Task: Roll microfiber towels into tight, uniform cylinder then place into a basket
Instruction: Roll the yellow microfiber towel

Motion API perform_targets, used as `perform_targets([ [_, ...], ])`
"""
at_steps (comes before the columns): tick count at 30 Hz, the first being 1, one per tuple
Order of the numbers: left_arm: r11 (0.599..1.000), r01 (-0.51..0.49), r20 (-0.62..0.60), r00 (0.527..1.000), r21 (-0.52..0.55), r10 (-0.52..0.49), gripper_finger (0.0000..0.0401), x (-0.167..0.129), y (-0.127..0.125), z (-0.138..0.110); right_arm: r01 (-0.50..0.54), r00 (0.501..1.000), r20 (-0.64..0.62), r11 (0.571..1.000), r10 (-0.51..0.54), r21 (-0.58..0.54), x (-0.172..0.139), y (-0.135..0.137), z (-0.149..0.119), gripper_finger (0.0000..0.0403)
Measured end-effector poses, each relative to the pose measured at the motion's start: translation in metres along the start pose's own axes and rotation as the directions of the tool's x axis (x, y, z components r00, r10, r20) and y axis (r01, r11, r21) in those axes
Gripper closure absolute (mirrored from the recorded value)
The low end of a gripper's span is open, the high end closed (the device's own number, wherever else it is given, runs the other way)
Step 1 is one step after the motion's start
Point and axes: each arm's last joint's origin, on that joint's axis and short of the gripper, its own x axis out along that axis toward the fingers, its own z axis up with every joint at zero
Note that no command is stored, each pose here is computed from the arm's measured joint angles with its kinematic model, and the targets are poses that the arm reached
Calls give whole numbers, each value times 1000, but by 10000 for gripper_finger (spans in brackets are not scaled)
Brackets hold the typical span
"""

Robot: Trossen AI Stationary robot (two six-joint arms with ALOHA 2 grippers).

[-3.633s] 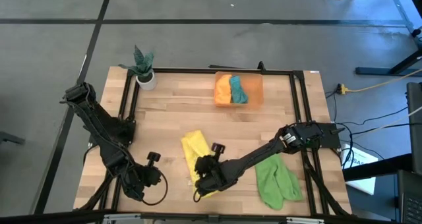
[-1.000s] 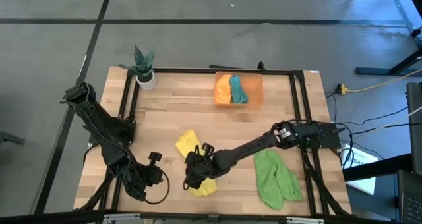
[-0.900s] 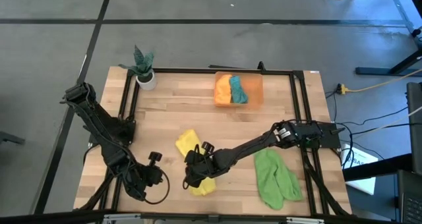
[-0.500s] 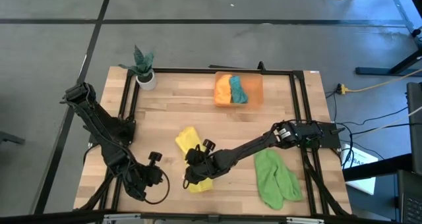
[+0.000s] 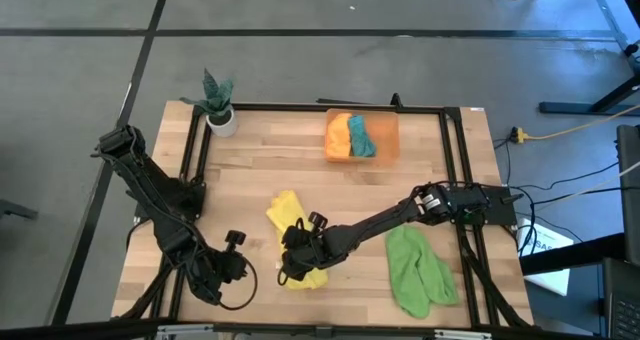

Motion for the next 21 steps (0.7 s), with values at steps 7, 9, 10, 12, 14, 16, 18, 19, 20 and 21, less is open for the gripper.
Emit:
perform_targets([
  [7,1000,0,0,1000,0,0,395,0,0,0,-11,1000,10,1000,11,5,0,1,1,349],
  [9,1000,0,0,1000,0,0,395,0,0,0,-11,1000,10,1000,11,6,0,0,2,326],
  [10,1000,0,0,1000,0,0,395,0,0,0,-11,1000,9,1000,11,7,1,0,2,315],
  [12,1000,0,0,1000,0,0,395,0,0,0,-25,1000,-3,1000,25,-1,1,0,2,296],
  [14,1000,0,0,1000,0,0,395,0,0,0,-63,998,-34,997,62,-45,-2,0,2,281],
  [16,1000,0,0,1000,0,0,395,0,0,0,-103,994,-54,992,99,-77,-7,4,2,273],
  [18,1000,0,0,1000,-3,0,395,0,0,0,-120,992,-58,986,114,-116,-15,12,-2,269],
  [19,1000,0,0,1000,-5,0,395,0,0,0,-131,991,-58,982,124,-134,-20,17,-6,268],
  [20,1000,0,0,1000,-5,0,395,0,0,0,-146,989,-60,977,138,-154,-24,23,-10,268],
  [21,1000,1,0,1000,-5,-1,395,0,0,0,-155,987,-63,973,146,-173,-28,28,-15,268],
])
